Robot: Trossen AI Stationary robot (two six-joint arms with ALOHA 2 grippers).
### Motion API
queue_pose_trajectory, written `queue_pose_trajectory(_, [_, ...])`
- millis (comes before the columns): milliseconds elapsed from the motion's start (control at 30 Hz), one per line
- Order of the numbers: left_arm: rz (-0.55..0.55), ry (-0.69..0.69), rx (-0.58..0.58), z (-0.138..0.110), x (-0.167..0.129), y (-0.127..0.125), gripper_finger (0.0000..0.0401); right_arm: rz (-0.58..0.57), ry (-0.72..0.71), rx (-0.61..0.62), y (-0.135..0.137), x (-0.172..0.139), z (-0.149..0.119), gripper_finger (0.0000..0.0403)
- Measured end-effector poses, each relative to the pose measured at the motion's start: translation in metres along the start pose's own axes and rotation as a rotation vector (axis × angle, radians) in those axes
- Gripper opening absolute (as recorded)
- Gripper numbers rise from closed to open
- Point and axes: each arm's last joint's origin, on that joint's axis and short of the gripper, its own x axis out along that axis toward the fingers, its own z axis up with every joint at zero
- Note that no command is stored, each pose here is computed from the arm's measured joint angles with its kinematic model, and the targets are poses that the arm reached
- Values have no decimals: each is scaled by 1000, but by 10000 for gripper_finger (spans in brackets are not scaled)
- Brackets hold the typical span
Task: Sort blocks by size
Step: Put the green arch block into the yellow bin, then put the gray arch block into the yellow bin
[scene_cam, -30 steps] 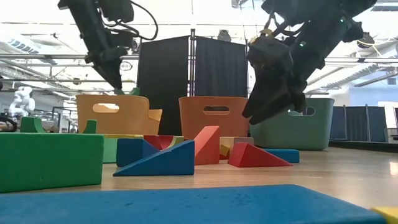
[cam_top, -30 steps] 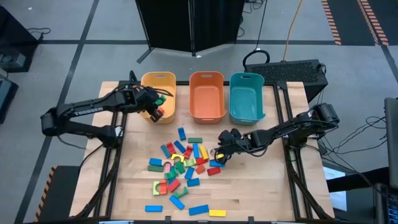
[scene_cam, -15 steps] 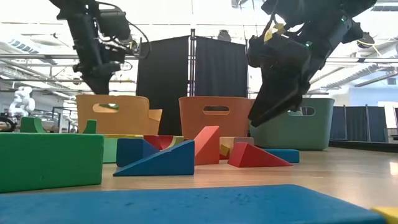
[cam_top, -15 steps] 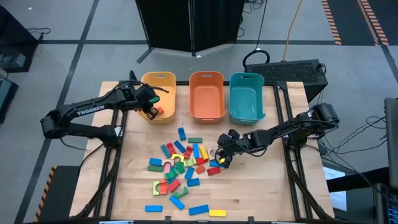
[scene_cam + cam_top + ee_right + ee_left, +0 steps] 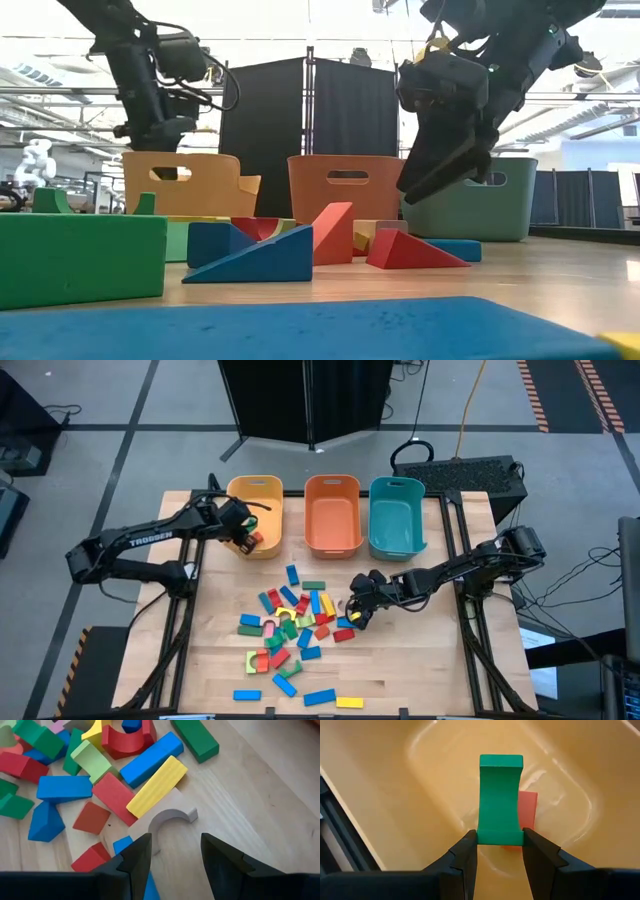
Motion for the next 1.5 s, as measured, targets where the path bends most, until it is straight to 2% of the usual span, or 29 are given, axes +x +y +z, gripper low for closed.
queue_pose_trajectory(233, [-8, -26, -15, 6, 8, -4, 123, 6, 7, -110, 0, 0, 0, 160])
queue_pose_trajectory(633, [-8, -1, -24, 12, 28, -10, 125, -33, -30, 3, 1, -1, -1, 162])
queue_pose_trajectory(733, [-9, -6, -23, 13, 28, -11, 144, -33, -32, 24, 3, -1, -3, 169])
queue_pose_trajectory(967, [-11, -14, 0, 14, 28, -12, 219, -35, -44, 72, 8, -3, -7, 196])
queue_pose_trajectory(1167, [-24, -74, 20, 17, 17, -17, 229, -49, -100, 85, 15, -2, -12, 213])
queue_pose_trajectory(1233, [-40, -104, 34, 18, 9, -20, 229, -33, -113, 55, 19, 1, -14, 217])
queue_pose_trajectory(1333, [-72, -148, 78, 16, -3, -26, 230, -9, -126, -64, 25, 11, -19, 217])
queue_pose_trajectory(1500, [-136, -217, 126, 9, -24, -35, 230, -34, -84, -213, 26, 23, -32, 217])
